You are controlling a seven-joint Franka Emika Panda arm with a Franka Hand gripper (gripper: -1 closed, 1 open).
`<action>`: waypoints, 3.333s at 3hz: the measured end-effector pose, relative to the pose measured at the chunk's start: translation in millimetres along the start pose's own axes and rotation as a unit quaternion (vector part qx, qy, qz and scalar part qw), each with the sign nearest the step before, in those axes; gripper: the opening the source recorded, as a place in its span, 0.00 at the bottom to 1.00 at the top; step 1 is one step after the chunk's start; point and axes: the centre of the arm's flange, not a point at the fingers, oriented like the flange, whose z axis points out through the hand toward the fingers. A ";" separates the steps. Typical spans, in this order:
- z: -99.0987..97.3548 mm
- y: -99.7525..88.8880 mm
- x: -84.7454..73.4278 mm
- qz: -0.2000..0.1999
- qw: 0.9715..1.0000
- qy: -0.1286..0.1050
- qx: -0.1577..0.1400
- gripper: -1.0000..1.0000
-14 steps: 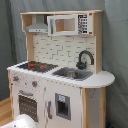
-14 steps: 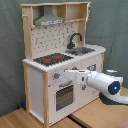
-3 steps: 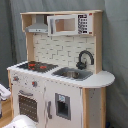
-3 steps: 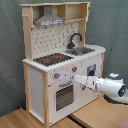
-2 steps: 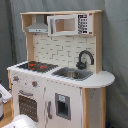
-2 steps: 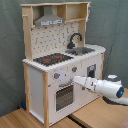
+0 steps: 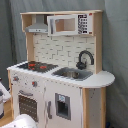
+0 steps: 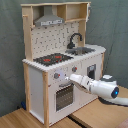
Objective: Play with the kitchen
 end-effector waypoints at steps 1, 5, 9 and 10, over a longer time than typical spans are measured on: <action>14.4 5.7 9.3 0.040 0.999 0.002 -0.003 1.00; 113.0 -0.3 -6.5 0.054 0.997 -0.046 0.001 1.00; 112.9 11.3 -4.2 -0.033 0.998 -0.049 0.007 0.00; 113.1 11.8 -2.8 -0.082 0.995 -0.054 0.011 0.00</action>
